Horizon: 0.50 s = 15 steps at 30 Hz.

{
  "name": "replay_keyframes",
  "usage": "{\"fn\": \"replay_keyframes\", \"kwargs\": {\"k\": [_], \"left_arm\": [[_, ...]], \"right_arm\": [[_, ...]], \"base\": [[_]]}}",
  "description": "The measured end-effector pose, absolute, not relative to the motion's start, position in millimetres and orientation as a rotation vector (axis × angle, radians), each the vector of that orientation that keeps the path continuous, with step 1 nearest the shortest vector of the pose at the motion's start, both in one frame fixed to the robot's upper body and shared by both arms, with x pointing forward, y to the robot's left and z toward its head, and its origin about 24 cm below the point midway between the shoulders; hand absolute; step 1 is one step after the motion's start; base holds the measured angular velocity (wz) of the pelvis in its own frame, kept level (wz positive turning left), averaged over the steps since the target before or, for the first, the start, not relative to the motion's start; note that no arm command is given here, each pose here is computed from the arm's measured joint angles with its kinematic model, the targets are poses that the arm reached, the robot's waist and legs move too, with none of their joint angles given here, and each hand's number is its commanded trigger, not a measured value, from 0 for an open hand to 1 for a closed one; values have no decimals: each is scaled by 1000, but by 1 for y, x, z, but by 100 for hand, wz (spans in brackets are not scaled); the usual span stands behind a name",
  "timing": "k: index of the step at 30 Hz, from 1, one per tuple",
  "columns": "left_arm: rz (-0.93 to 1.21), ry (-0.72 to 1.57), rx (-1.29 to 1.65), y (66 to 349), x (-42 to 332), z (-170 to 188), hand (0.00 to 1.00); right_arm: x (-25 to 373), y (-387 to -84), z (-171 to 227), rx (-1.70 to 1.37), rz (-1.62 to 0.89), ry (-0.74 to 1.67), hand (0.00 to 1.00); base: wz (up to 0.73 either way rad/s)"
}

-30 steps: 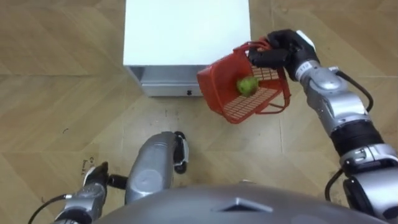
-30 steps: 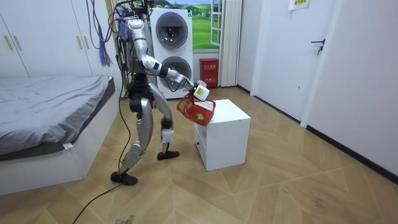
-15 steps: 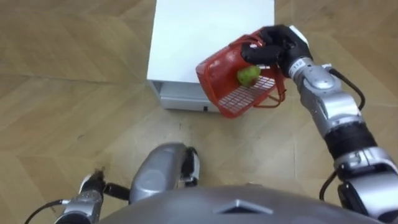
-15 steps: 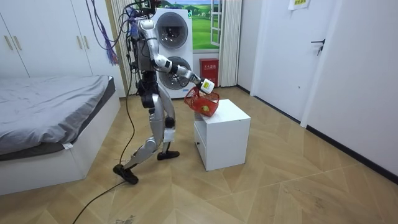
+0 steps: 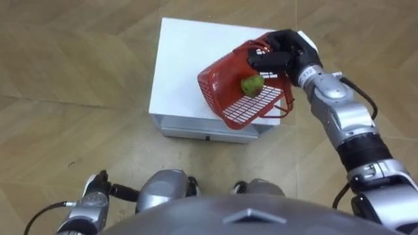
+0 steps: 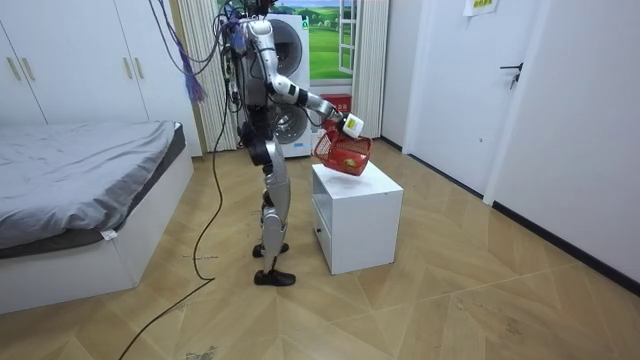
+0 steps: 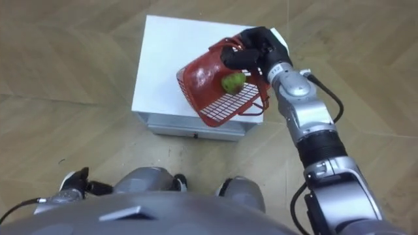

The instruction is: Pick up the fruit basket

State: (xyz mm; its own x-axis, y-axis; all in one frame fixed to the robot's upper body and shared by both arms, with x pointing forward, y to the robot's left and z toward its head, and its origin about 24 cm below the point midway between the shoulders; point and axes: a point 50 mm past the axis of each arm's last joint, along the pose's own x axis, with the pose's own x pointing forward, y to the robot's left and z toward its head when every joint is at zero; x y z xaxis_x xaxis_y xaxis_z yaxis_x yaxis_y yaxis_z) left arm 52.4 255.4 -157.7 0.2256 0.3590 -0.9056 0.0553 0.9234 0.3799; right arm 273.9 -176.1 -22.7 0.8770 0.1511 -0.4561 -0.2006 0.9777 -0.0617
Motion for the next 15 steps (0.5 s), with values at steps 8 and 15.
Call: {"fn": "replay_keyframes", "kwargs": {"k": [8, 15], "left_arm": [[194, 1407, 396, 259, 28, -159, 0], [149, 1440, 420, 255, 27, -160, 0]], "right_arm": [[274, -176, -22, -106, 204, 465, 100], [274, -178, -30, -100, 215, 509, 100]], "base": [[13], [19]]}}
